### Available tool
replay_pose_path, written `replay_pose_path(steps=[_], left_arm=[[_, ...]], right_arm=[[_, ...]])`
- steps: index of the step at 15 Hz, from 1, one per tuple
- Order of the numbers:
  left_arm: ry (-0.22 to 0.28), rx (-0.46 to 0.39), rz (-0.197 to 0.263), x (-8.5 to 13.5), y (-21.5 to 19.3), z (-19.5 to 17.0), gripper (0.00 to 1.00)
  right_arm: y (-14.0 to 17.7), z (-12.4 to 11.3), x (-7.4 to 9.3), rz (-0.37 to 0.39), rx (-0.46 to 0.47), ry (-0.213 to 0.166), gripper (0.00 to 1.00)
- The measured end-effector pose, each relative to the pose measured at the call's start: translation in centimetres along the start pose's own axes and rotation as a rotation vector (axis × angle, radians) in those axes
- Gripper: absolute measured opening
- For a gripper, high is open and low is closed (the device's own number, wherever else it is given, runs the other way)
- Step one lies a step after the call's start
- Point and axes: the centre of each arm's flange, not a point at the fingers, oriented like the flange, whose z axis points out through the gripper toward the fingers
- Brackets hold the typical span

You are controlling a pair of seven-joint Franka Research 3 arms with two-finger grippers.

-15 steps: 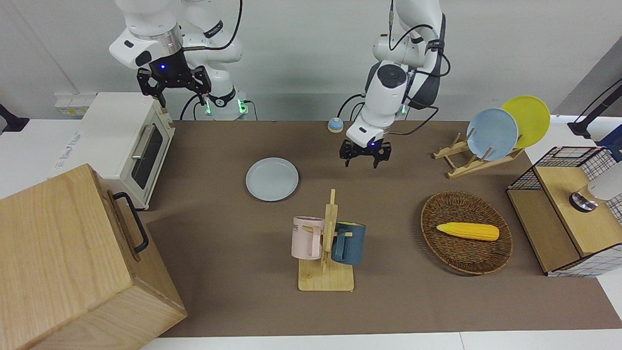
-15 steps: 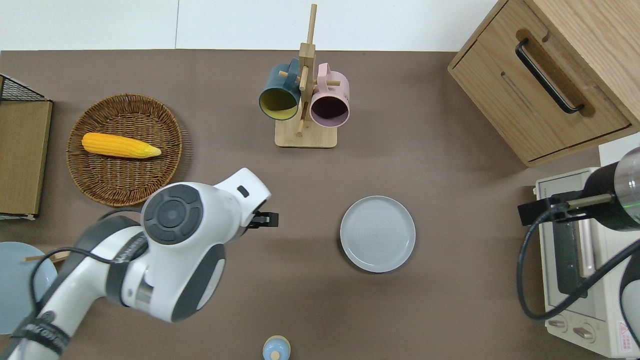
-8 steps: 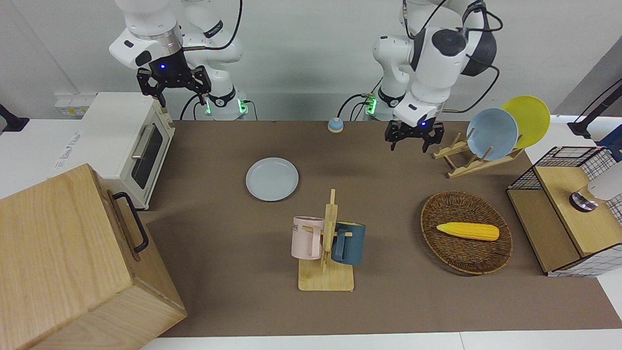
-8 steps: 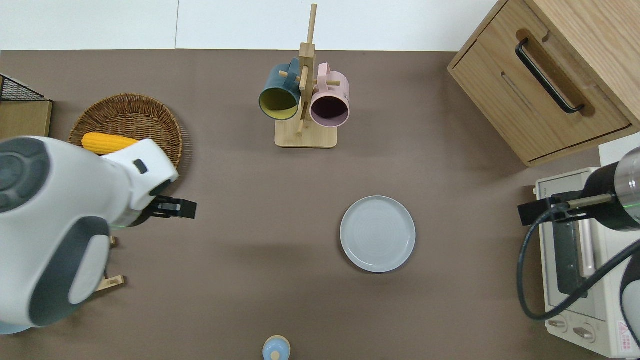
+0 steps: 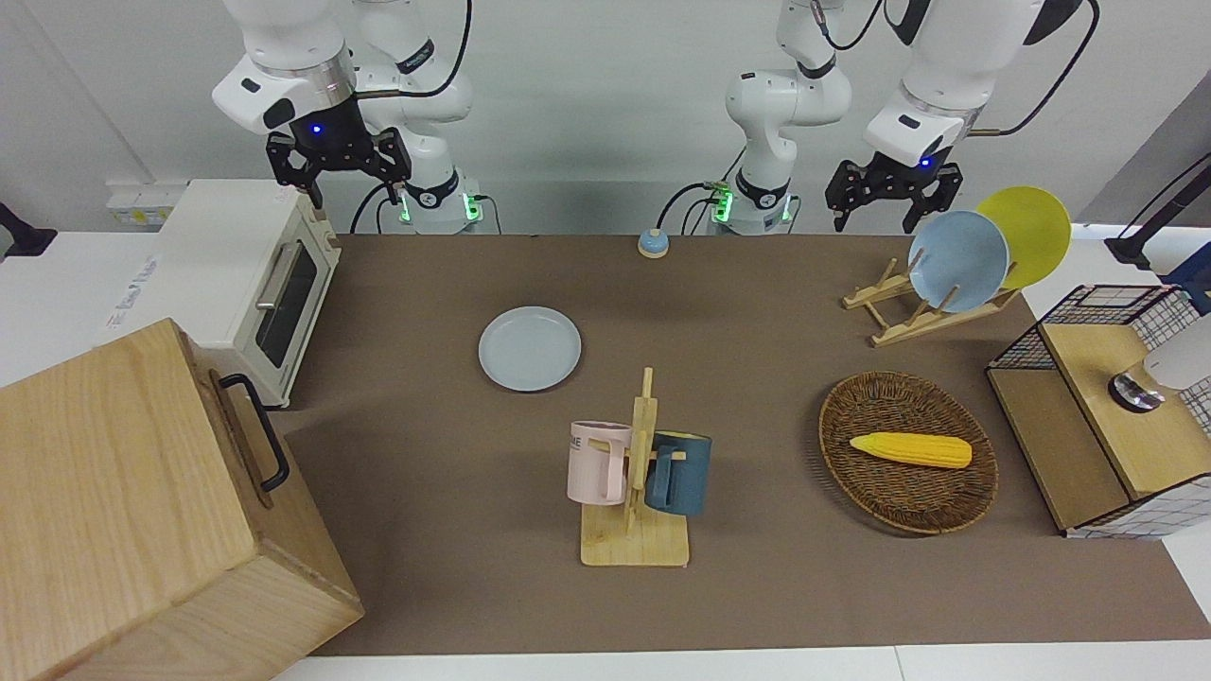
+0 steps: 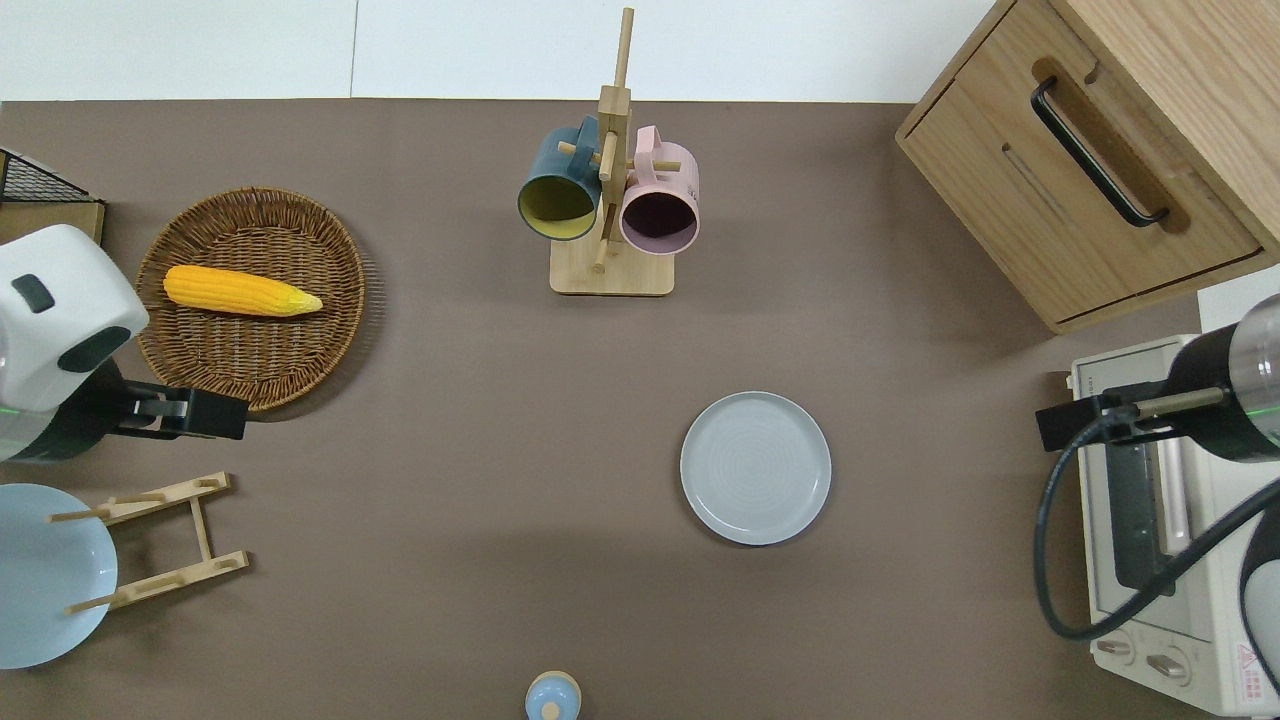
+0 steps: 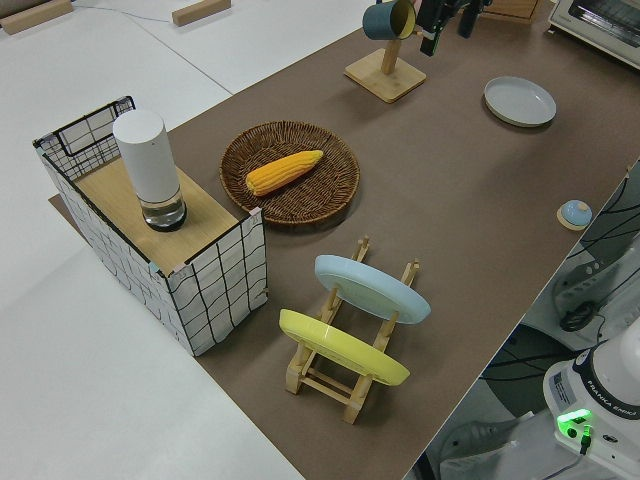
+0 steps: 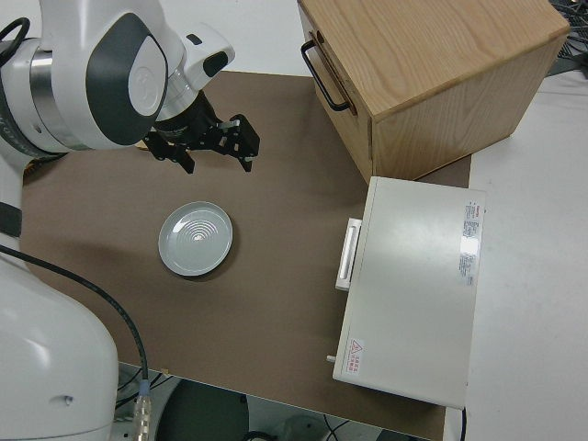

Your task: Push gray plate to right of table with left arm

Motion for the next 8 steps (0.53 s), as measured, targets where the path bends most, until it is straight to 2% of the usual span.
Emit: replay_pose_path(steps=[3, 8], left_arm=[[0.004, -0.005, -0.021, -0.09, -1.11, -0.49, 1.0], [0.013, -0.022, -0.019, -0.12, -0.87, -1.0, 1.0]], right_arm=[[0.0, 0.0, 0.0, 0.0, 0.0, 0.0, 1.0], [0.0, 0.0, 0.0, 0.0, 0.0, 0.0, 1.0]])
